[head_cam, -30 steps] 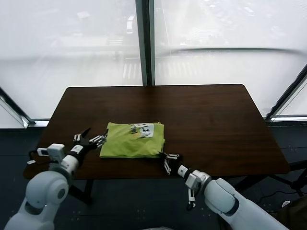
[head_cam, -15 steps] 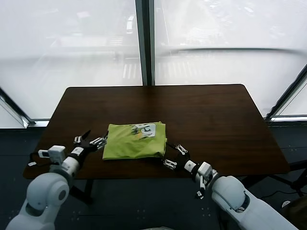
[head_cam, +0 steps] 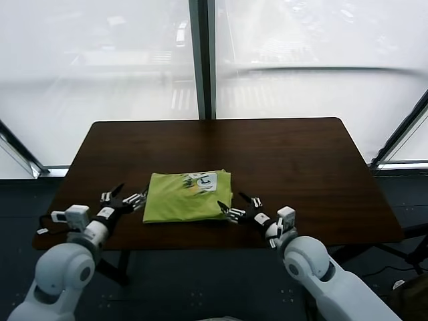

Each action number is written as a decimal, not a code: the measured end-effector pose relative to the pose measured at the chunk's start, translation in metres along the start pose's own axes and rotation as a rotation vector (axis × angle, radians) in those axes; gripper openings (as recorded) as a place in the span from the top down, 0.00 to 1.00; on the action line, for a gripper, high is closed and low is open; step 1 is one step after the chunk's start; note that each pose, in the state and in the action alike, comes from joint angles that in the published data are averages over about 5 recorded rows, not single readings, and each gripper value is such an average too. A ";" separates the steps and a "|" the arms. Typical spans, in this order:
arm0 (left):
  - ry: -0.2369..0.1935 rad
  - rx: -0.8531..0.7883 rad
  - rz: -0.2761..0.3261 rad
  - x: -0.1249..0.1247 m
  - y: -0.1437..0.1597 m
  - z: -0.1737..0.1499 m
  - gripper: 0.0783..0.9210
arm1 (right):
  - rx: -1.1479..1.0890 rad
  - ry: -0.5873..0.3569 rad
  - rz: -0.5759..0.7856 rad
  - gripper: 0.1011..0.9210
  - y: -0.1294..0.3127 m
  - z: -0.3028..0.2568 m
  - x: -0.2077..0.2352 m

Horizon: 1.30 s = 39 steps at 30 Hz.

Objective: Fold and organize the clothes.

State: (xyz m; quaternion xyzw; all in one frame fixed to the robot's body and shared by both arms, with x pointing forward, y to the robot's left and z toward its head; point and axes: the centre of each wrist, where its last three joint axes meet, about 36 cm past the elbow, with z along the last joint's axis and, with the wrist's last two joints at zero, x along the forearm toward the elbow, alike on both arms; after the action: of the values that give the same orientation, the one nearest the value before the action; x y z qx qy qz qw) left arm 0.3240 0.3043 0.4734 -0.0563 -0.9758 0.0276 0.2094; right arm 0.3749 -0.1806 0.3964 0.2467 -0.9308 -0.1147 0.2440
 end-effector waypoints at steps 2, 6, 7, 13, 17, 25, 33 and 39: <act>0.001 0.000 -0.001 0.000 0.000 0.001 0.02 | -0.017 0.019 0.020 0.02 0.002 0.002 -0.004; 0.006 0.001 -0.006 -0.001 0.002 0.003 0.02 | -0.019 0.036 0.041 0.11 0.004 0.005 -0.010; 0.007 0.002 -0.007 -0.001 0.002 0.003 0.02 | -0.014 0.039 0.045 0.17 0.005 0.005 -0.011; 0.008 0.002 -0.009 0.000 0.003 0.004 0.02 | 0.041 0.055 0.073 0.59 0.004 0.001 -0.013; 0.007 0.002 -0.010 0.000 0.003 0.003 0.02 | 0.088 0.052 0.102 0.87 -0.004 -0.007 -0.009; 0.007 0.009 -0.011 0.001 0.003 0.005 0.02 | 0.255 0.040 0.253 0.95 -0.055 -0.030 0.005; 0.002 0.014 -0.011 0.001 0.001 0.005 0.02 | 0.371 0.094 0.498 0.95 -0.114 -0.044 0.023; 0.004 0.015 -0.014 0.001 0.002 0.007 0.02 | 0.359 0.108 0.600 0.95 -0.131 -0.049 0.041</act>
State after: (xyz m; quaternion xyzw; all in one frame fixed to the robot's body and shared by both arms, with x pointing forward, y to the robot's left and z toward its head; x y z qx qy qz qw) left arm 0.3206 0.3061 0.4670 -0.0480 -0.9756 0.0335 0.2117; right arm 0.4220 -0.3178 0.4106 0.0071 -0.9529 0.1408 0.2684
